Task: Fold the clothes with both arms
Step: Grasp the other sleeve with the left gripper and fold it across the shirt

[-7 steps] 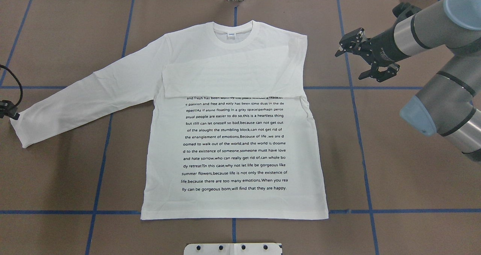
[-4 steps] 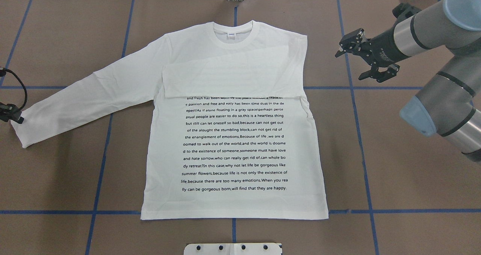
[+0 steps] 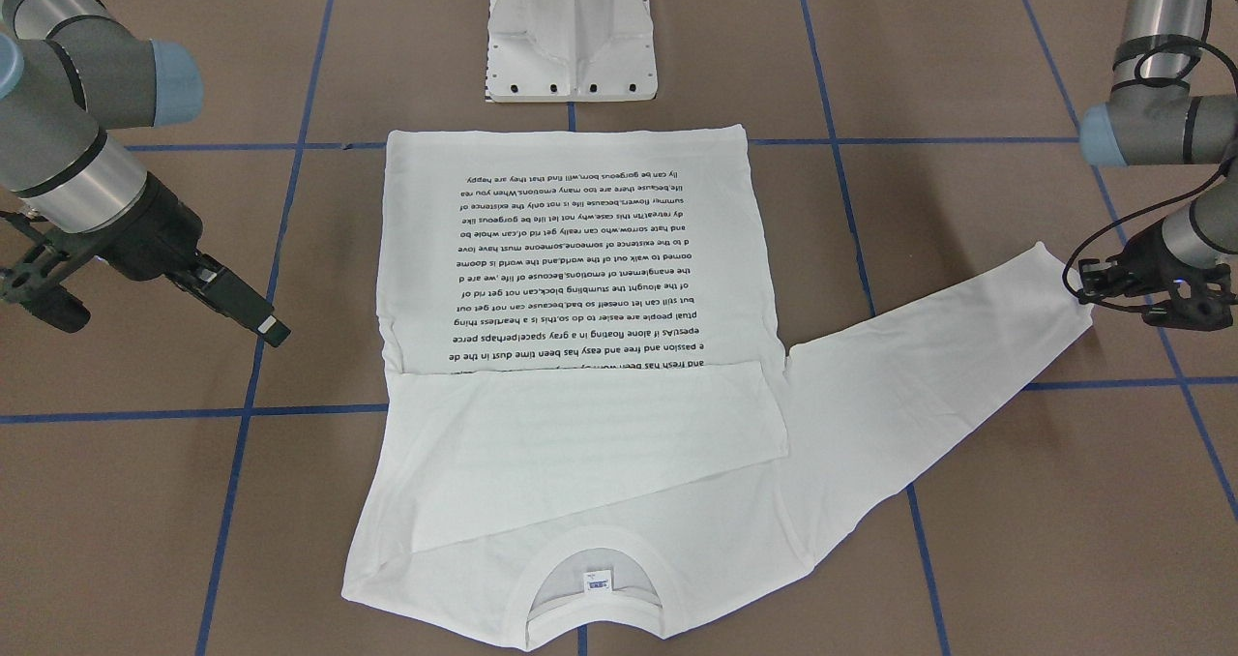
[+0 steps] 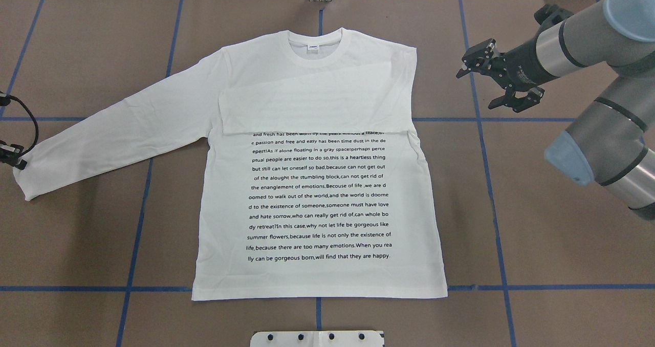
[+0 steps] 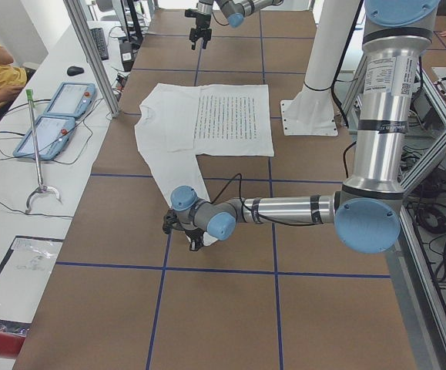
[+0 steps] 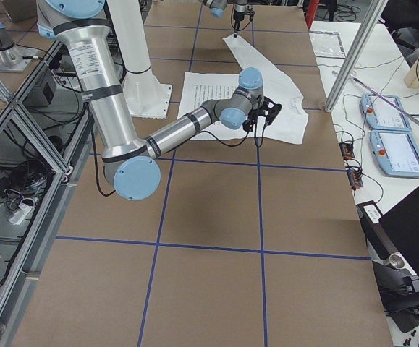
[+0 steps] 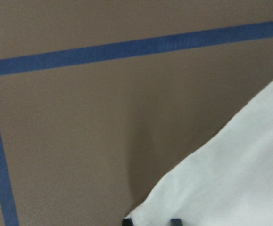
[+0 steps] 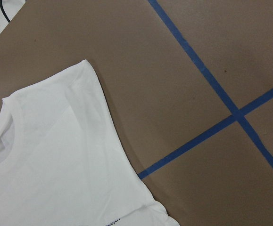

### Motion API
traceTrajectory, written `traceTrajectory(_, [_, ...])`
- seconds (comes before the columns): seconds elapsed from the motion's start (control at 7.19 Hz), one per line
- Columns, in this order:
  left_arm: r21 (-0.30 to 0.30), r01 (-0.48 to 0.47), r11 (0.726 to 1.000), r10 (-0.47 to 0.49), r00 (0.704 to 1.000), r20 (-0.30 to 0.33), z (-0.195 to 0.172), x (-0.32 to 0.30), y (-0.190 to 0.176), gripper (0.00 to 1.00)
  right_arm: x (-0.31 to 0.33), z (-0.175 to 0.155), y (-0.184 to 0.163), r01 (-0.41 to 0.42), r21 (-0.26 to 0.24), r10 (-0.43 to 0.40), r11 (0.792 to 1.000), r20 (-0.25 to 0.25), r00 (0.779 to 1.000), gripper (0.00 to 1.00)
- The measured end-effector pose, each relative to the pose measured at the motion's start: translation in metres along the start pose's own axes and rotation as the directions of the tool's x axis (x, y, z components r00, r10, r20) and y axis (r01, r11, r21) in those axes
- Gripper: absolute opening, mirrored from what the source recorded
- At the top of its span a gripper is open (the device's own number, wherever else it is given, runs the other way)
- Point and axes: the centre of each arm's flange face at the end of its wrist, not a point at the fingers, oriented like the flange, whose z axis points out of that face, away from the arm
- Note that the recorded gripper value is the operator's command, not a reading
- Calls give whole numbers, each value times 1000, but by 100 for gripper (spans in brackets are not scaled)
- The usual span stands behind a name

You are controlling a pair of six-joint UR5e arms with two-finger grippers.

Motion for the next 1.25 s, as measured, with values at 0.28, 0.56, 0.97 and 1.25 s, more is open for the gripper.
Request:
traceTrajectory(0.28, [-6, -32, 999, 32, 993, -112, -20, 31, -2, 0, 0, -1, 0, 0, -1, 0, 1000, 1, 1000, 100])
traceTrajectory(0.56, [11, -28, 1000, 30, 964, -265, -71, 99, -13, 0, 5, -5, -6, -4, -2, 4, 1000, -1, 1000, 100])
traceTrajectory(0.97, [-26, 123, 992, -124, 908, -399, -131, 317, -80, 0, 57, -30, -51, 105, -10, -105, 994, -37, 994, 100])
traceTrajectory(1.25, [-27, 230, 973, -218, 869, -444, -161, 462, -123, 0, 99, -48, -81, 172, -1, -172, 985, -63, 983, 100])
